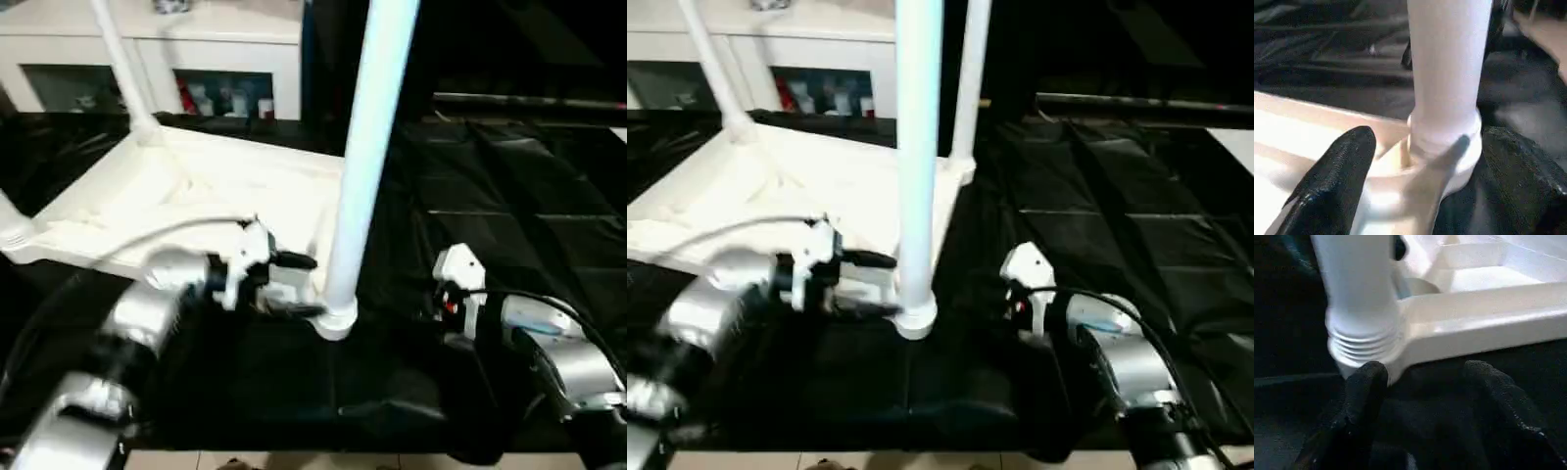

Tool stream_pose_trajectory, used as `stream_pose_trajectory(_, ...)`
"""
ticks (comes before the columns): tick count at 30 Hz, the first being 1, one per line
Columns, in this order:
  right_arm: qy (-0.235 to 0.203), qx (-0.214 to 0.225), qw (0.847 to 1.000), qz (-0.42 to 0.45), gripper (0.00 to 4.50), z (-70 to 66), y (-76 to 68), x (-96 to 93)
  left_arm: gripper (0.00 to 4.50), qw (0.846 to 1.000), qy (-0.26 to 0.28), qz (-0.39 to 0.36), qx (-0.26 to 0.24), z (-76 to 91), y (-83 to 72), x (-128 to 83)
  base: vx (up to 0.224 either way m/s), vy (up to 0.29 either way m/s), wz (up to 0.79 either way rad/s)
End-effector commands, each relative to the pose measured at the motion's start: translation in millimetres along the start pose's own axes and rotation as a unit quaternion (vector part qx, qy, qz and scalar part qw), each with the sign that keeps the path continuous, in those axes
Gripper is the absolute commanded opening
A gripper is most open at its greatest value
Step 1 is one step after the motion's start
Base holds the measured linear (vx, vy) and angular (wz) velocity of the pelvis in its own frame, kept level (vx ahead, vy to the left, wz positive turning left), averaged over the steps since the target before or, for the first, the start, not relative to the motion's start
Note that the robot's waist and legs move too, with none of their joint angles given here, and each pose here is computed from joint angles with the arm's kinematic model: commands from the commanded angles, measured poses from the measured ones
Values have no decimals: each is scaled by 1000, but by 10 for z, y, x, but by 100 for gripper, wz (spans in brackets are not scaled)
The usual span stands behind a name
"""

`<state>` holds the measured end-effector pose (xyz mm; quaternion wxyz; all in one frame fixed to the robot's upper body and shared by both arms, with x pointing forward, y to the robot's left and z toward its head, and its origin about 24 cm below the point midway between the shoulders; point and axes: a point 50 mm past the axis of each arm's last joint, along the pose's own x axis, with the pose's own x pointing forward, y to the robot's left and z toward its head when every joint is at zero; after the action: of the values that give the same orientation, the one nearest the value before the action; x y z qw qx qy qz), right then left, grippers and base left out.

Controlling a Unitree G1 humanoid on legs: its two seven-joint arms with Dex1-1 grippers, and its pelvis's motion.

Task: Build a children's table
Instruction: Rotate table base, then rotate leg to tighten

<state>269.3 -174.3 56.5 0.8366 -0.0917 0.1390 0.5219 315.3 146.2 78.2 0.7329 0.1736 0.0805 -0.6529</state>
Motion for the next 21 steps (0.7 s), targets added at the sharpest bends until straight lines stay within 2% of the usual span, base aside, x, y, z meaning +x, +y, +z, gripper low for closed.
stream_pose_trajectory(1, 2, -1, 1000, 30, 279, 74, 46, -21, 366, 999, 31, -10, 28, 0, 40, -26, 0, 0, 0)
stream_pose_trajectory(7, 35, 1, 995, 90, 279, 127, 150, -89, 324, 994, 92, -38, 49, -61, 110, -68, 0, 0, 0)
stream_pose_trajectory(12, 42, 4, 994, 98, 279, 139, 174, -99, 281, 993, 93, -55, 48, -73, 105, -10, 0, 0, 0)
stream_pose_trajectory(16, 58, 6, 993, 103, 279, 122, 195, -109, 264, 991, 105, -77, 44, -106, 94, 36, 0, 0, 0)
stream_pose_trajectory(21, 63, 6, 992, 106, 279, 128, 207, -113, 205, 989, 121, -72, 46, -139, 128, 56, 0, 0, 0)
